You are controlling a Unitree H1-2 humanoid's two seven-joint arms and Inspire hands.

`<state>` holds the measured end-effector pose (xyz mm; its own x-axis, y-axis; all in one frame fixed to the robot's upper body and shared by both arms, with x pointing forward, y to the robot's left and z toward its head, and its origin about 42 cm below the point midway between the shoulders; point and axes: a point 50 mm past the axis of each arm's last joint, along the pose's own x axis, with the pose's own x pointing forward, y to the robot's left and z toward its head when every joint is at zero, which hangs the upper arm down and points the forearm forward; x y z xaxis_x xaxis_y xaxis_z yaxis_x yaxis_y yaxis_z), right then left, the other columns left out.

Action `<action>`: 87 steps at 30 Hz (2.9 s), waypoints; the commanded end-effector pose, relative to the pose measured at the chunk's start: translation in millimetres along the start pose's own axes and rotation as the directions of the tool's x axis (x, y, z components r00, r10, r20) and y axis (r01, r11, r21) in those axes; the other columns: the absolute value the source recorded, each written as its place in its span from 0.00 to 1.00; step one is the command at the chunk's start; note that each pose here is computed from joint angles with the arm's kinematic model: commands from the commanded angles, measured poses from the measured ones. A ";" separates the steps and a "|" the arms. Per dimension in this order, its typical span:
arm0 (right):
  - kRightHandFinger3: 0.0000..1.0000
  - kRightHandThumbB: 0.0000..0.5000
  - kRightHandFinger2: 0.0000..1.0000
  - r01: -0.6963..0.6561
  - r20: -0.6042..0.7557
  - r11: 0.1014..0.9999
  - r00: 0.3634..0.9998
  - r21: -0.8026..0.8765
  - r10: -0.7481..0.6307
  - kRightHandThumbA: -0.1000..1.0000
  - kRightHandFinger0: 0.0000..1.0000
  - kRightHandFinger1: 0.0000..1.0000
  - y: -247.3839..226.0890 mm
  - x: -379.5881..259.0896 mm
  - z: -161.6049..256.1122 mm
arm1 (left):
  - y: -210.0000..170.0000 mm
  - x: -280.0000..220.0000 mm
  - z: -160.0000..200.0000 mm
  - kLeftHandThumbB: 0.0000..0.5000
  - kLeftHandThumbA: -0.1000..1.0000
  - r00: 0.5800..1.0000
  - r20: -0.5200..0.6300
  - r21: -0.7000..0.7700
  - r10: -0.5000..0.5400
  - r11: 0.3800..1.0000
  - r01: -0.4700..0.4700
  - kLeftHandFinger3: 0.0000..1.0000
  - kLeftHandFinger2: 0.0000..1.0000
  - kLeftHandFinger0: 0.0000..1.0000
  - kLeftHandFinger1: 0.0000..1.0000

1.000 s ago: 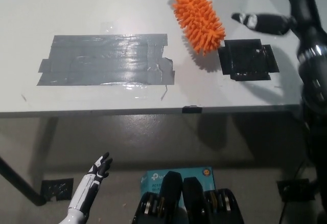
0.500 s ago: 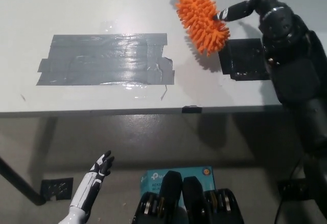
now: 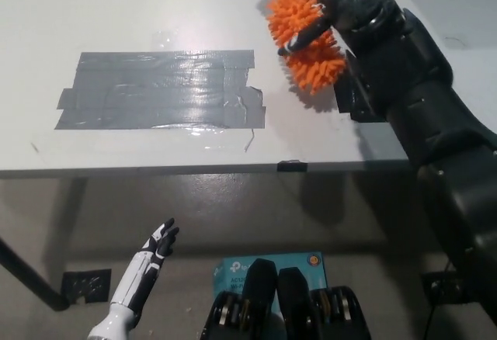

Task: A person hands an oraange duster to the robot and the robot grabs it with its right hand and places it on the black marked spot infron tof it on the desk

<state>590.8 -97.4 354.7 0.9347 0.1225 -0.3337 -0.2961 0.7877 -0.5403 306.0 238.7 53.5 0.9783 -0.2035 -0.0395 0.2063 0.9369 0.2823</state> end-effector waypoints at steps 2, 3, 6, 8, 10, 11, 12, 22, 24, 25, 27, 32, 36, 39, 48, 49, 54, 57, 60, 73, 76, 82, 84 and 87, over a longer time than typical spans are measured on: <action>1.00 0.76 1.00 -0.020 0.146 0.996 0.989 0.082 0.008 1.00 1.00 1.00 -12.9 -10.7 47.4 | 5.8 12.8 20.5 0.35 1.00 0.996 0.094 0.034 -0.009 0.999 0.006 1.00 1.00 1.00 1.00; 1.00 0.76 1.00 -0.024 0.148 0.996 0.989 0.084 0.011 1.00 1.00 1.00 -13.3 -10.6 47.0 | 5.8 13.2 20.9 0.35 1.00 0.996 0.094 0.034 -0.009 0.999 0.006 1.00 1.00 1.00 1.00; 1.00 0.71 1.00 -0.032 0.164 0.996 0.986 0.087 0.018 1.00 1.00 1.00 -16.2 -10.4 46.2 | 6.7 14.6 21.7 0.35 1.00 0.995 0.095 0.036 -0.010 0.999 0.007 1.00 1.00 1.00 1.00; 1.00 0.72 1.00 -0.037 0.164 0.996 0.986 0.086 0.022 1.00 1.00 1.00 -19.5 -10.3 45.0 | 8.3 15.2 22.7 0.37 1.00 0.996 0.093 0.044 -0.012 0.999 0.008 1.00 1.00 1.00 1.00; 1.00 0.73 1.00 -0.037 0.157 0.995 0.987 0.089 0.023 1.00 1.00 1.00 -21.7 -10.3 44.1 | 8.5 15.6 23.6 0.37 1.00 0.996 0.092 0.048 -0.014 0.999 0.009 1.00 1.00 1.00 1.00; 1.00 0.73 1.00 -0.037 0.157 0.995 0.987 0.089 0.023 1.00 1.00 1.00 -21.7 -10.3 44.1 | 8.5 15.6 23.6 0.37 1.00 0.996 0.092 0.048 -0.014 0.999 0.009 1.00 1.00 1.00 1.00; 1.00 0.76 1.00 -0.035 0.154 0.995 0.988 0.088 0.021 1.00 1.00 1.00 -22.0 -9.6 42.0 | 8.5 16.2 23.7 0.38 1.00 0.996 0.092 0.046 -0.013 0.999 0.009 1.00 1.00 1.00 1.00; 1.00 0.69 1.00 -0.011 0.080 0.999 0.997 0.036 0.009 0.99 1.00 1.00 -12.7 -0.7 12.4 | 8.6 18.1 27.2 0.35 1.00 0.995 0.096 0.042 -0.013 0.999 0.009 1.00 1.00 1.00 1.00; 1.00 0.43 0.60 0.036 0.037 0.997 0.999 0.072 -0.039 0.44 0.32 0.40 -8.8 2.0 1.6 | 8.7 19.7 28.0 0.34 1.00 0.995 0.103 0.034 -0.015 0.999 0.011 1.00 1.00 1.00 1.00; 1.00 0.50 0.50 0.042 0.029 0.997 0.999 0.068 -0.044 0.38 0.13 0.24 -8.3 2.3 0.2 | 8.7 20.1 28.2 0.34 1.00 0.995 0.104 0.030 -0.015 0.999 0.012 1.00 1.00 1.00 1.00; 0.84 0.54 0.53 0.062 0.020 0.998 0.998 -0.022 -0.061 0.03 0.21 0.35 -6.4 3.5 -5.0 | 8.9 20.9 28.7 0.34 1.00 0.994 0.104 0.030 -0.016 0.999 0.013 1.00 1.00 1.00 1.00; 1.00 0.39 0.23 0.082 0.037 0.992 0.996 -0.093 -0.079 0.00 0.00 0.00 -4.6 6.4 -17.6 | 10.4 22.5 29.8 0.36 1.00 0.993 0.114 0.050 -0.018 0.999 0.012 1.00 1.00 1.00 1.00; 0.92 0.35 0.40 0.095 0.054 0.990 0.994 -0.104 -0.090 0.00 0.00 0.09 -9.0 5.6 -15.1 | 11.6 24.0 30.5 0.35 1.00 0.993 0.113 0.046 -0.018 0.999 0.013 1.00 1.00 1.00 1.00; 0.88 0.39 0.46 0.107 0.071 0.990 0.992 -0.088 -0.101 0.00 0.00 0.14 -13.0 5.4 -15.3 | 11.7 26.1 30.6 0.33 1.00 0.993 0.113 0.039 -0.017 0.999 0.012 1.00 1.00 1.00 1.00; 0.43 0.44 0.87 0.114 0.097 0.993 0.988 0.031 -0.117 0.00 0.02 0.43 -24.3 3.6 -12.3 | 12.7 26.0 29.0 0.32 1.00 0.994 0.104 0.032 -0.020 0.999 0.017 1.00 1.00 1.00 1.00; 0.45 0.46 0.89 0.118 0.108 0.992 0.987 0.035 -0.121 0.00 0.03 0.49 -26.4 2.9 -10.2 | 12.8 26.2 29.1 0.32 1.00 0.995 0.103 0.033 -0.019 0.999 0.016 1.00 1.00 1.00 1.00; 0.84 0.41 0.88 0.155 0.216 0.986 0.962 0.064 -0.165 0.00 0.00 0.50 -54.3 -8.7 19.6 | 13.1 28.2 29.7 0.32 1.00 0.995 0.101 0.038 -0.019 0.999 0.016 1.00 1.00 1.00 1.00; 0.88 0.40 0.87 0.168 0.265 0.983 0.947 0.069 -0.181 0.00 0.00 0.47 -66.2 -15.6 32.7 | 13.2 28.8 28.6 0.32 1.00 0.995 0.100 0.039 -0.019 0.999 0.015 1.00 1.00 1.00 1.00; 0.97 0.35 0.93 0.197 0.310 0.979 0.928 0.058 -0.205 0.00 0.05 0.58 -83.2 -24.8 40.5 | 12.1 29.2 28.1 0.30 1.00 0.995 0.094 0.034 -0.025 0.999 0.022 1.00 1.00 1.00 1.00; 1.00 0.37 0.95 0.248 0.217 0.965 0.941 0.083 -0.260 0.00 0.04 0.58 -118.9 -23.4 -30.8 | 16.1 28.5 29.9 0.34 1.00 0.996 0.083 0.042 -0.020 0.999 0.017 1.00 1.00 1.00 1.00; 1.00 0.33 1.00 0.245 0.174 0.967 0.951 0.073 -0.254 0.00 0.07 0.63 -113.5 -18.0 -53.5 | 15.1 28.4 30.0 0.34 1.00 0.996 0.085 0.046 -0.023 0.999 0.019 1.00 1.00 1.00 1.00; 1.00 0.33 1.00 0.223 0.112 0.974 0.968 0.040 -0.227 0.00 0.19 0.73 -97.8 -7.5 -90.9 | 15.4 28.6 31.3 0.33 0.98 0.996 0.086 0.043 -0.020 0.999 0.017 1.00 1.00 1.00 1.00; 1.00 0.33 1.00 0.216 0.074 0.976 0.973 0.029 -0.218 0.00 0.27 0.80 -89.4 -3.4 -108.4 | 15.1 29.1 31.8 0.31 0.94 0.996 0.087 0.045 -0.023 0.999 0.019 1.00 1.00 1.00 1.00; 1.00 0.30 1.00 0.197 0.010 0.980 0.980 0.002 -0.197 0.00 0.19 0.71 -81.6 0.8 -124.2 | 16.1 32.1 34.3 0.29 0.92 0.996 0.091 0.049 -0.023 0.999 0.019 1.00 1.00 1.00 1.00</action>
<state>585.0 -234.7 283.5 0.9626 -0.0316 -0.2691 -0.1287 0.8207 -0.5567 330.2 233.6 74.1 0.9707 -0.2401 -0.0025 0.2297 0.9254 0.3013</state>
